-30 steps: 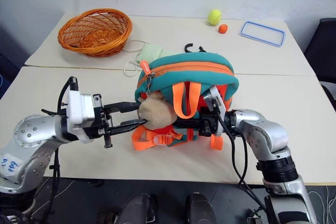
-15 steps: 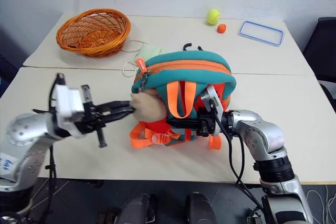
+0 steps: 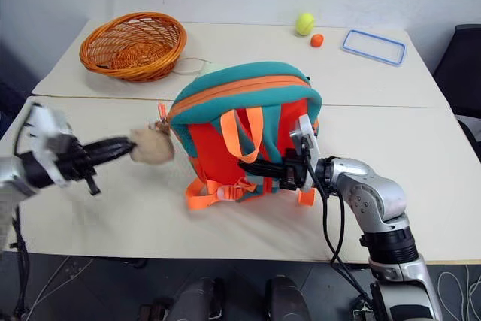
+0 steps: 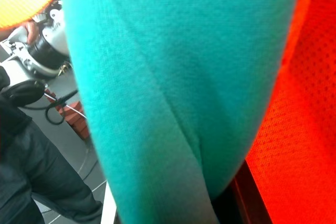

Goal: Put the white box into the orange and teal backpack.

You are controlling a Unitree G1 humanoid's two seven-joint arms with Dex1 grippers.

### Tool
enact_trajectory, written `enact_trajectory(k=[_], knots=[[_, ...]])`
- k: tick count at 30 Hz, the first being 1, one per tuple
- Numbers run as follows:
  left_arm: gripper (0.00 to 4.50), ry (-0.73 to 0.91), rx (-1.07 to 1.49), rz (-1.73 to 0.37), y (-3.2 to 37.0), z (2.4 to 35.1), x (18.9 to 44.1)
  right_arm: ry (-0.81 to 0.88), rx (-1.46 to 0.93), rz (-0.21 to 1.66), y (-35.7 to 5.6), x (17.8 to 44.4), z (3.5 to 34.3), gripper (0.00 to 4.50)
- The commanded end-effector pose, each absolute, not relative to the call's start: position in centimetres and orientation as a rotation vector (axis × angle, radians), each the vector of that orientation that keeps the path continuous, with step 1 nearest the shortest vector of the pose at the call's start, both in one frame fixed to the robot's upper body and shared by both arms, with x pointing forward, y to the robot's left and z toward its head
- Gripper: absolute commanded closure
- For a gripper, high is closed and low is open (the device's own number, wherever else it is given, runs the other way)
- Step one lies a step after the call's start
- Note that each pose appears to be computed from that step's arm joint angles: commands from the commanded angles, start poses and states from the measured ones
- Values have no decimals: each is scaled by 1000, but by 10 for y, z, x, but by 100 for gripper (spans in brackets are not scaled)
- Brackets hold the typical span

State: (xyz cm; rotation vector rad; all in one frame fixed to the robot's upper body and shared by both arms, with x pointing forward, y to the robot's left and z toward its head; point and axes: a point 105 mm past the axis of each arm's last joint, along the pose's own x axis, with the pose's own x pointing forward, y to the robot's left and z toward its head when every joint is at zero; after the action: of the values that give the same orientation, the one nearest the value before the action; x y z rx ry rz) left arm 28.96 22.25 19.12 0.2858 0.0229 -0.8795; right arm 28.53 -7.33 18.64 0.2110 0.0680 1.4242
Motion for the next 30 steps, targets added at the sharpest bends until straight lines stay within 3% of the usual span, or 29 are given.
enact_trajectory(k=[1, 5, 9, 14, 21, 27, 28, 30], knots=[[449, 49, 270, -866, 209, 164, 303, 25, 228, 1424, -76, 280, 195, 450], [449, 65, 241, -977, 181, 143, 295, 30, 237, 1414, -76, 278, 194, 450], [449, 168, 284, -1031, 177, 120, 284, 33, 263, 1383, -78, 279, 193, 450], [449, 139, 210, -1047, 170, 117, 276, 61, 258, 1335, -81, 279, 183, 450], [237, 75, 239, -888, 205, 140, 273, -73, 149, 1202, -107, 281, 188, 209], [72, 161, 338, -783, 265, 149, 226, 66, -191, 1063, -200, 259, 162, 23], [48, 165, 343, -746, 274, 149, 217, 95, -228, 1022, -217, 259, 161, 0], [48, 186, 380, -673, 289, 145, 203, 135, -268, 942, -250, 261, 159, 0]])
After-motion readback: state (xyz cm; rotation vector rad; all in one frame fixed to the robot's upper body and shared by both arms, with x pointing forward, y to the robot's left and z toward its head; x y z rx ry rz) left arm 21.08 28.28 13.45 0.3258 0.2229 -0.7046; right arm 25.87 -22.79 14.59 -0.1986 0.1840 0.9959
